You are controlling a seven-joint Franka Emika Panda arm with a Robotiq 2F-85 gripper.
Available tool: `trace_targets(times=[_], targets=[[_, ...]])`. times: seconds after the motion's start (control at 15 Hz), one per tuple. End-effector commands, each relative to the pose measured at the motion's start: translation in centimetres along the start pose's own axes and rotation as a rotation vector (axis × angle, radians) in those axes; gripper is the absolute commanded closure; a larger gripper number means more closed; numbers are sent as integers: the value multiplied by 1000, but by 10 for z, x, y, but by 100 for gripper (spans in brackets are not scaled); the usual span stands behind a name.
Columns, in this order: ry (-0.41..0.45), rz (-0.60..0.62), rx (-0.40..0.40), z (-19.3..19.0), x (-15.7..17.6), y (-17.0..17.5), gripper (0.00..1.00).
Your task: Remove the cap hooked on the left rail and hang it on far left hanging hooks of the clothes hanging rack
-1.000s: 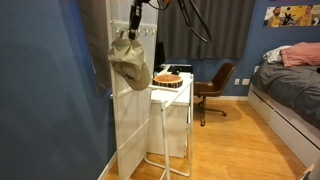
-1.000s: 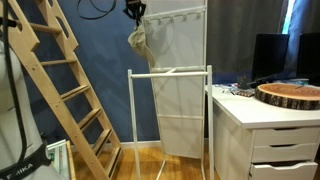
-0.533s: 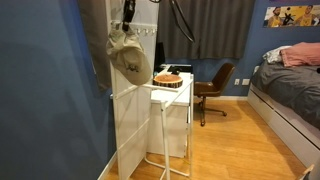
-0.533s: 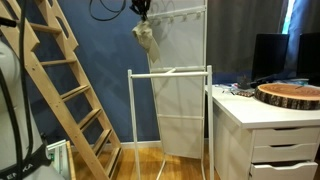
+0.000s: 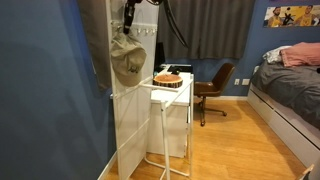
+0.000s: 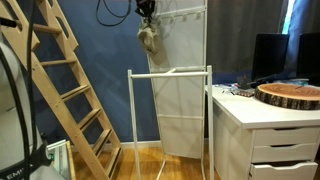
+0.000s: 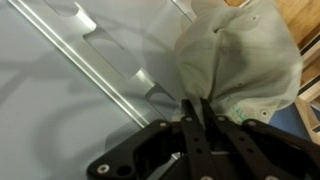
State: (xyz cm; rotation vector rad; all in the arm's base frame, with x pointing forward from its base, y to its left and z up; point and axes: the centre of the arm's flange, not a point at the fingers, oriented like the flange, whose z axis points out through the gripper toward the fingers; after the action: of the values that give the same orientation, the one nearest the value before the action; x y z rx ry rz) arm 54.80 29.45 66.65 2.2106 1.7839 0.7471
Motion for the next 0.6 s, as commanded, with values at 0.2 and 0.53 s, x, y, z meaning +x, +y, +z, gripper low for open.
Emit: trace_targets(times=[0.2, 0.53], targets=[[-30, 82, 12, 29, 11, 8, 97], [-38, 134, 26, 36, 8, 11, 97]])
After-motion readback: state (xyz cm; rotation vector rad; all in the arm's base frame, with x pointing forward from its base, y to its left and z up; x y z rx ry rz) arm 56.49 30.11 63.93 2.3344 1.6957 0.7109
